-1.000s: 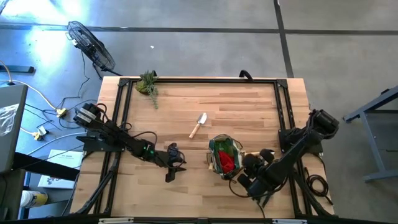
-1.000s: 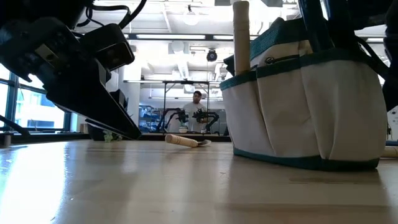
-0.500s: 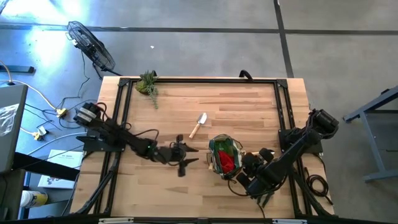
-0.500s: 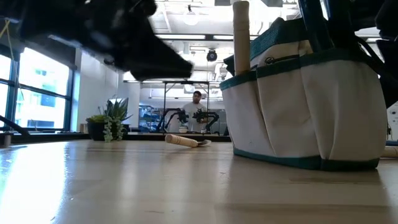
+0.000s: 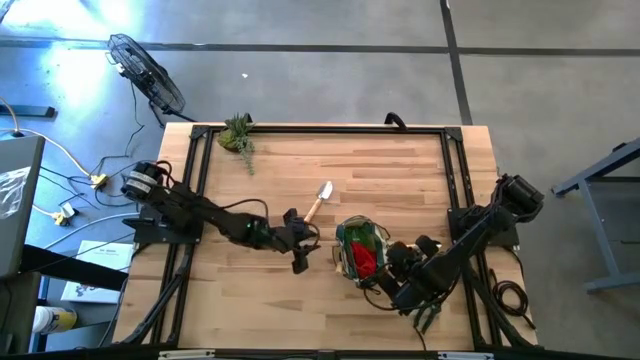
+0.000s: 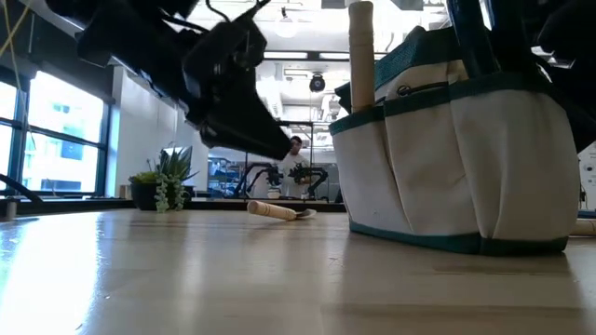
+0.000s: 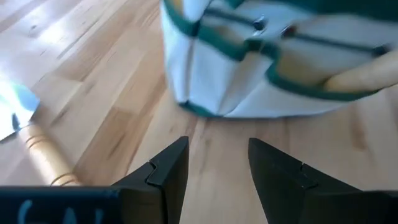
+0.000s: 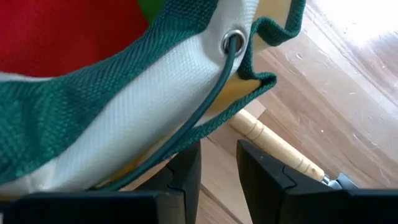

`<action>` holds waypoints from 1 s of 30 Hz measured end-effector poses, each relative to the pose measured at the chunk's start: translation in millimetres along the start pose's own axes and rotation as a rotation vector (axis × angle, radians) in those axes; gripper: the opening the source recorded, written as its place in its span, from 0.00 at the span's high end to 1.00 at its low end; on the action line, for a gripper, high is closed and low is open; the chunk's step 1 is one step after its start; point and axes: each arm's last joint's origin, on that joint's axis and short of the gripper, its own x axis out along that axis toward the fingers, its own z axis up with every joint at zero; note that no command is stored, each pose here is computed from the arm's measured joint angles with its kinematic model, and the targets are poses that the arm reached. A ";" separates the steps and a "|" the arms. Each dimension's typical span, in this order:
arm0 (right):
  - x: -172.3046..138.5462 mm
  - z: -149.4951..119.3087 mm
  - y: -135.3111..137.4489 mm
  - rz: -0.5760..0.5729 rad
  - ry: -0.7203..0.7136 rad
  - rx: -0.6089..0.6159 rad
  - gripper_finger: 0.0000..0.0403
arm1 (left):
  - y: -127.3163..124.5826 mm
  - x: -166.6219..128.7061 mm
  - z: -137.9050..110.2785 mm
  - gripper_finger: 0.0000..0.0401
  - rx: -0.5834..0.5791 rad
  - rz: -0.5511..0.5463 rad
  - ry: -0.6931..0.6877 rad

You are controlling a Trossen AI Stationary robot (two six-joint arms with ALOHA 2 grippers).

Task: Pick & Place Garden tools in Gardening bag
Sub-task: Move the light brown gardening bag to the botton center of the table

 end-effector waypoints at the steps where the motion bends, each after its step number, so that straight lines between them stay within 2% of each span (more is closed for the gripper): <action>1: 0.5 0.8 -0.1 -0.002 0.001 0.003 0.77 | -0.3 0.2 1.9 0.60 -0.007 -0.008 -0.016; 6: 2.9 5.3 0.5 0.000 0.003 0.024 0.77 | -3.3 -0.1 7.3 0.60 -0.026 -0.054 -0.059; 22: 1.8 6.9 16.8 0.154 0.000 0.057 0.77 | -6.6 -1.5 18.4 0.60 -0.074 -0.084 -0.171; 26: 0.7 7.5 22.9 0.214 0.009 0.087 0.77 | -6.0 -1.5 18.5 0.60 -0.076 -0.066 -0.177; 30: -1.5 6.2 30.4 0.296 0.083 0.112 0.77 | -5.7 -1.5 18.6 0.60 -0.077 -0.058 -0.181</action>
